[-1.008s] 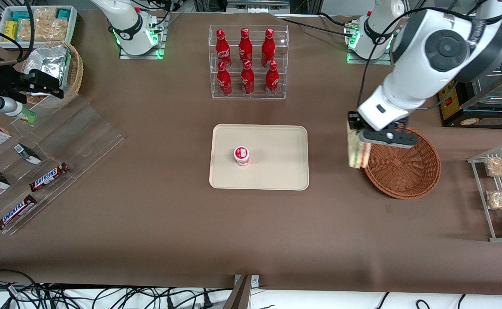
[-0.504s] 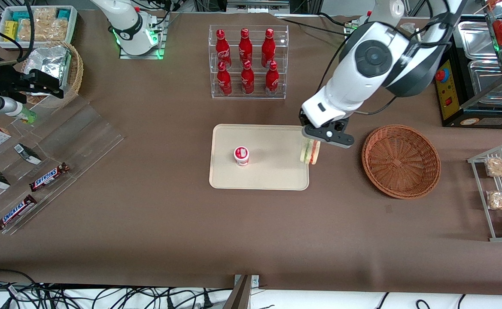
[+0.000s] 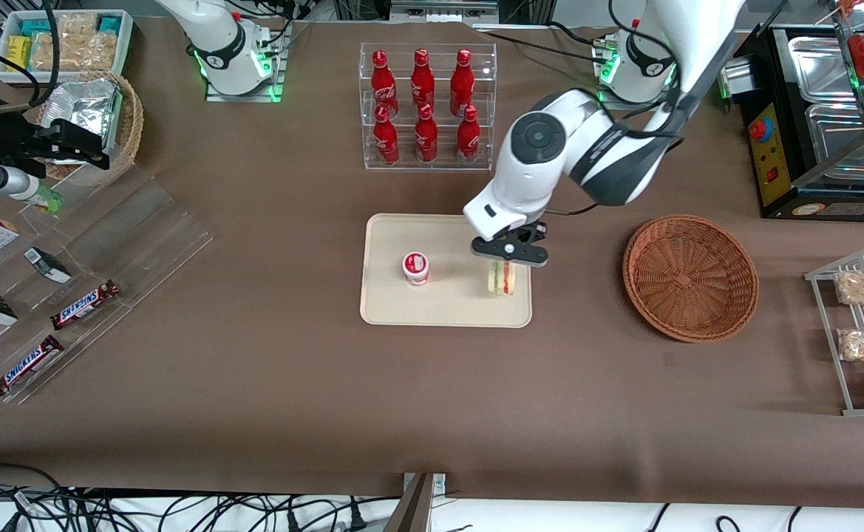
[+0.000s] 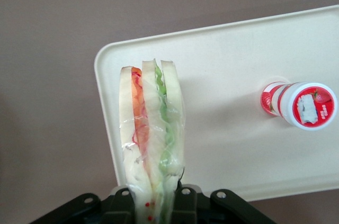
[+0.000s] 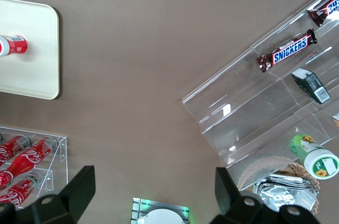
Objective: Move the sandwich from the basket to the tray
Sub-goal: 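Carry the held sandwich with the left gripper over the cream tray, then lower the sandwich onto the tray beside the strawberry cup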
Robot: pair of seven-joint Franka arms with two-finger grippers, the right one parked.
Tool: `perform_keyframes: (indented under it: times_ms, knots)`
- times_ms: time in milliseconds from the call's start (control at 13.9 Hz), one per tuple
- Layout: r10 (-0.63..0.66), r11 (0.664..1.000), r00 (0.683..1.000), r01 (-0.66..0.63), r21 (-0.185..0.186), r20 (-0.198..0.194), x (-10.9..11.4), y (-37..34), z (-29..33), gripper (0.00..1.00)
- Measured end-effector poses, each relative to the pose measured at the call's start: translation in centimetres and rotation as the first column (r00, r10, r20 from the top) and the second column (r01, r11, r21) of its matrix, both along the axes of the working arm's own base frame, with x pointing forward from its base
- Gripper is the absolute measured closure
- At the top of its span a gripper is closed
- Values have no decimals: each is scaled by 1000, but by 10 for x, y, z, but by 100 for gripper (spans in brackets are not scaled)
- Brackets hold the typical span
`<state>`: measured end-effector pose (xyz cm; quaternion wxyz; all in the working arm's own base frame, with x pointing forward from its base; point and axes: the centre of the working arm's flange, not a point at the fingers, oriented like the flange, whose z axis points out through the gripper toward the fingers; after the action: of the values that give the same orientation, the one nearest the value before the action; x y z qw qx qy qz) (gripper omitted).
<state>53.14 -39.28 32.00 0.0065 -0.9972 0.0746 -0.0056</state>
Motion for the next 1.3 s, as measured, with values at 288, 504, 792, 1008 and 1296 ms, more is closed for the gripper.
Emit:
perform_keyframes:
  times_ms: [288,504,792,1008,1296]
  knots:
    - [-3,998,1000,1,62,27,-14,-20,-54,81]
    - [-11,995,999,6,98,46,-16,-21,-84,81]
    - [-17,994,999,14,104,32,-18,-21,-99,84]
    - [-17,995,999,13,104,32,-18,-21,-98,68]
    - [-2,995,999,-2,102,35,-17,-21,-98,31]
